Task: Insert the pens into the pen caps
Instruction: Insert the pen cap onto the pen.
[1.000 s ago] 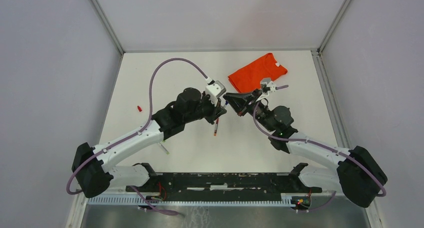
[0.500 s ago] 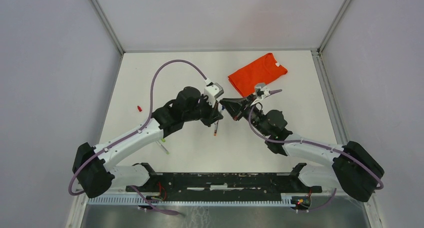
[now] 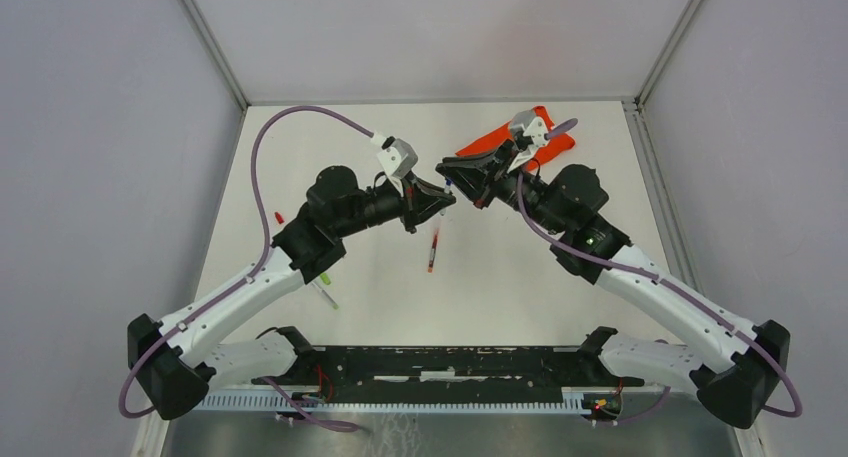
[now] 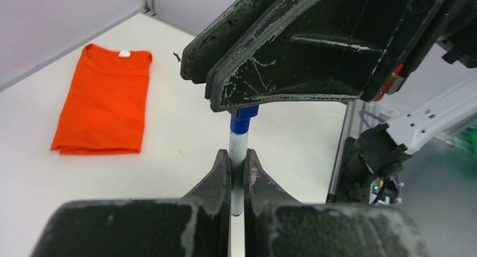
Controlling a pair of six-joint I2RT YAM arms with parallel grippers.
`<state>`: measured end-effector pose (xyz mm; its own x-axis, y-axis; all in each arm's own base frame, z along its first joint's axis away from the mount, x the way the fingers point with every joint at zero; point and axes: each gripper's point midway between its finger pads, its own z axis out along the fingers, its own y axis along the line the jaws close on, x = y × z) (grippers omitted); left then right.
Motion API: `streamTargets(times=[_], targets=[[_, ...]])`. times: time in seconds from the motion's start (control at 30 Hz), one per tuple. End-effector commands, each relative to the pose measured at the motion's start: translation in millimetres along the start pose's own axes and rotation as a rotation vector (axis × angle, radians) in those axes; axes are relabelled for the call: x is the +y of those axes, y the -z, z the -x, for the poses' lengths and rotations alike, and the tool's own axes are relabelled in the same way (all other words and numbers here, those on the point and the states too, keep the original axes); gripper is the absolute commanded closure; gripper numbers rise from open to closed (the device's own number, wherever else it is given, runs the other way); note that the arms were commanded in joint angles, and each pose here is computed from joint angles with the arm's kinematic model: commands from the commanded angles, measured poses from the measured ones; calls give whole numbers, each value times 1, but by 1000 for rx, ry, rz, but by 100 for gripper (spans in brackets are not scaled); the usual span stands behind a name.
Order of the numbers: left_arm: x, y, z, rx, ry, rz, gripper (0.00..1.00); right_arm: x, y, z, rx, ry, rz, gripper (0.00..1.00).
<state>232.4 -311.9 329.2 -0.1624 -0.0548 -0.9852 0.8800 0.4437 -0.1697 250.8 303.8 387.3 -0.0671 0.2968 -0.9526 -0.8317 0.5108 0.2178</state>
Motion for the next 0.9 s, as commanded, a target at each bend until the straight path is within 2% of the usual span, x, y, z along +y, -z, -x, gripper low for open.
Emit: streamTargets(times=[0.0, 0.13, 0.57, 0.87], targets=[[-44, 27, 119, -356, -76, -152, 98, 12, 20, -57, 301, 3, 76, 99], [-56, 33, 124, -358, -77, -203, 98, 21, 19, -41, 274, 19, 118, 99], [-78, 47, 141, -388, -97, -296, 98, 49, 31, -41, 295, 68, 299, 99], [-78, 58, 152, -432, -120, -272, 98, 47, 36, -53, 321, -21, 261, 100]])
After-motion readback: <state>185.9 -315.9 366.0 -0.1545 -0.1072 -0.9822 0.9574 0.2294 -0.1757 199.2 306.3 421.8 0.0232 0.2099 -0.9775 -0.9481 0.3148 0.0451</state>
